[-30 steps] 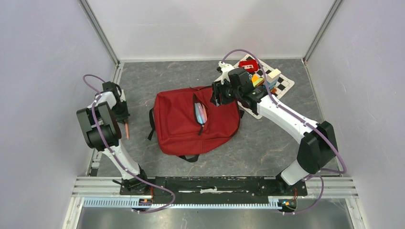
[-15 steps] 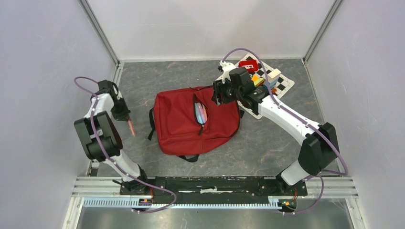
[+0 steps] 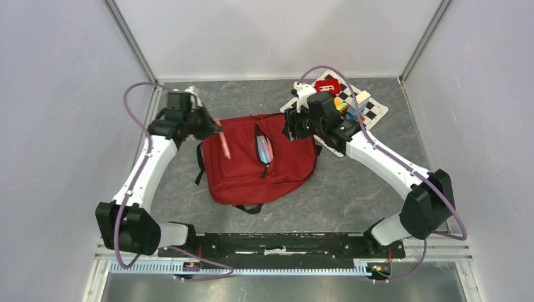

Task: Pack the student bag
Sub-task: Place the stationery in the student bag.

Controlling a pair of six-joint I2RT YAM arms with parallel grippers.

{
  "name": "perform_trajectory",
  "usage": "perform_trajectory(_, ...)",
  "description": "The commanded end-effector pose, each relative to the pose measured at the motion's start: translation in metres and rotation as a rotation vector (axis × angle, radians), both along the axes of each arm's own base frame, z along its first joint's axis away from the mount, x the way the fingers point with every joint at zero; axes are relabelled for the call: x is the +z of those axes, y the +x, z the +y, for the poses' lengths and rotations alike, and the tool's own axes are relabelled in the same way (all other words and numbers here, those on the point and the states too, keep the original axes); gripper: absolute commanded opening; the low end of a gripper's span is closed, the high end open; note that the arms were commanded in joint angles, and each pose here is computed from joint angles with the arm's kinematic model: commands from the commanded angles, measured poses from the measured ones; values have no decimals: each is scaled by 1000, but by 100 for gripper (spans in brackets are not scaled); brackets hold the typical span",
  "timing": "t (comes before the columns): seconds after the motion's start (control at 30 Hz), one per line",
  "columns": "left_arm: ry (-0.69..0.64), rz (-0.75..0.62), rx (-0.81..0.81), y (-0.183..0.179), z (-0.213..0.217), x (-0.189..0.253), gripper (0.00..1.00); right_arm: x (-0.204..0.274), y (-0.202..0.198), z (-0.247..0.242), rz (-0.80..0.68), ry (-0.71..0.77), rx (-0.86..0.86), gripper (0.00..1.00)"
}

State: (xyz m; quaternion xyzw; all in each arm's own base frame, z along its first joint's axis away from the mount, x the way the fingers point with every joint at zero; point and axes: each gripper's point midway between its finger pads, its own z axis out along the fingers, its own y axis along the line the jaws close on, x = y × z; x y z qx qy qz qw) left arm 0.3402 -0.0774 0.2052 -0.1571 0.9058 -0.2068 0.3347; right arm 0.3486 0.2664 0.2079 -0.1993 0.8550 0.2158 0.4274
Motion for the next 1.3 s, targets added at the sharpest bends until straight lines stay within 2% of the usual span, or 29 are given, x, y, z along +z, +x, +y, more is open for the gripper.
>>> perform_trajectory(0.0, -204, -86, -9, 9, -82, 28, 2, 24, 1, -4, -87, 44, -9, 61)
perform_trajectory(0.23, -258, -83, -77, 24, -150, 18, 2, 25, -8, -12, -105, 45, -18, 61)
perform_trajectory(0.4, -238, -50, -102, 28, -175, -5, 2, 27, -8, -13, -116, 47, -18, 62)
perform_trajectory(0.7, -145, -40, -69, 28, -177, -34, 2, 31, -5, -14, -130, 43, -18, 62)
perform_trajectory(0.97, -59, -97, 9, 32, -156, -30, 2, 30, -3, -12, -126, 41, -15, 62)
perform_trajectory(1.27, -93, -31, -17, 23, -169, -48, 2, 27, -3, -11, -119, 39, -13, 62)
